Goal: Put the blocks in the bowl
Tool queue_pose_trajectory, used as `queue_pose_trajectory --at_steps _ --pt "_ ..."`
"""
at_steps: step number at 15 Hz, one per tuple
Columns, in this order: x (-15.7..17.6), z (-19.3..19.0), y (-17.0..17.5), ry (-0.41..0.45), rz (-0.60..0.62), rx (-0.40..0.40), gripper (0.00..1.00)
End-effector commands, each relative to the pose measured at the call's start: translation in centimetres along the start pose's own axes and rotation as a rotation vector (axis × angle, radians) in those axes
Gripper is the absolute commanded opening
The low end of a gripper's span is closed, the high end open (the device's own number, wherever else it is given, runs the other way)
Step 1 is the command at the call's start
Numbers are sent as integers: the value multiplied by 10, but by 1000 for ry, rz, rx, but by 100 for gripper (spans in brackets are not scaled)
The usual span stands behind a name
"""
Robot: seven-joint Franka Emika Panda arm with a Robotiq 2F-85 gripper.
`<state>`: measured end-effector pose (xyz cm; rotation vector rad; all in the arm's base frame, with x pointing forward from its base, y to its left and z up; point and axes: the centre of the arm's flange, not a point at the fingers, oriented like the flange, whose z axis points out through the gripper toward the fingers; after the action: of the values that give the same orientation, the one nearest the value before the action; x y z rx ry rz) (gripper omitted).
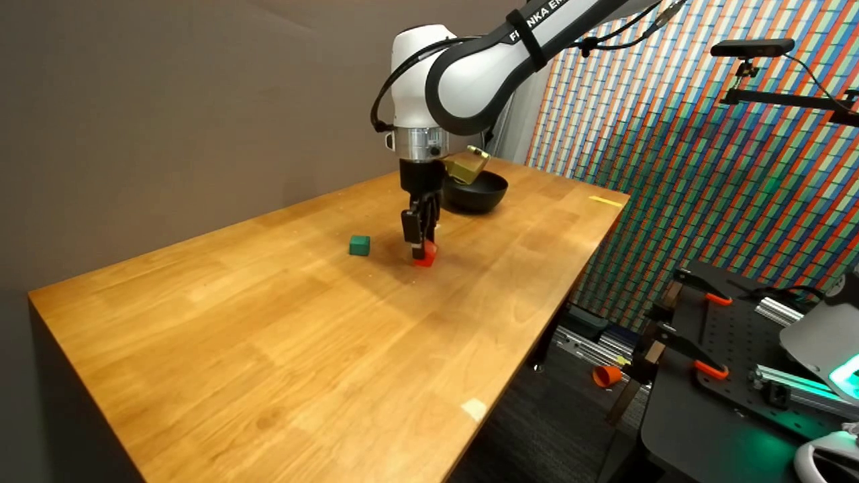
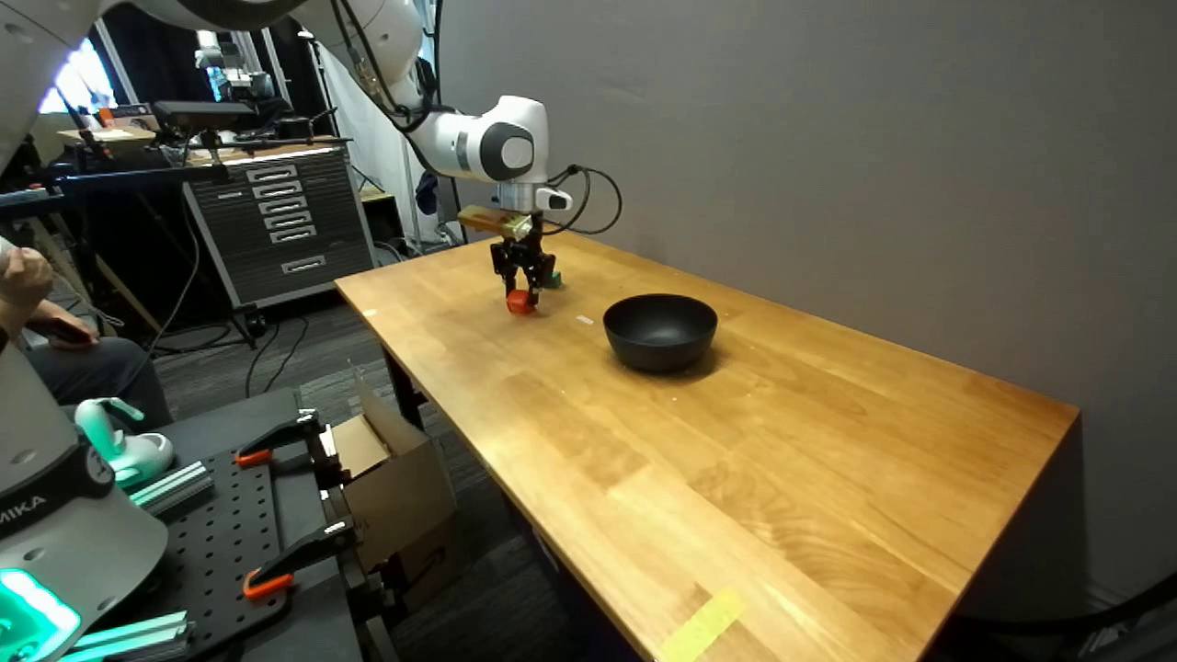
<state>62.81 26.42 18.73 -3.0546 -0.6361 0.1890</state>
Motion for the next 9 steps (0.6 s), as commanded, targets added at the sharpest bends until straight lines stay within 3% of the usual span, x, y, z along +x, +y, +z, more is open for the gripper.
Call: queue_pose_trajectory --at_steps 1,2,5,9 --pt "-7 -14 3 49 52 -19 28" --pt "-16 -22 8 52 84 -29 22" --pt "-42 -47 28 56 190 -79 22" --pt "-70 -108 55 109 310 -236 22"
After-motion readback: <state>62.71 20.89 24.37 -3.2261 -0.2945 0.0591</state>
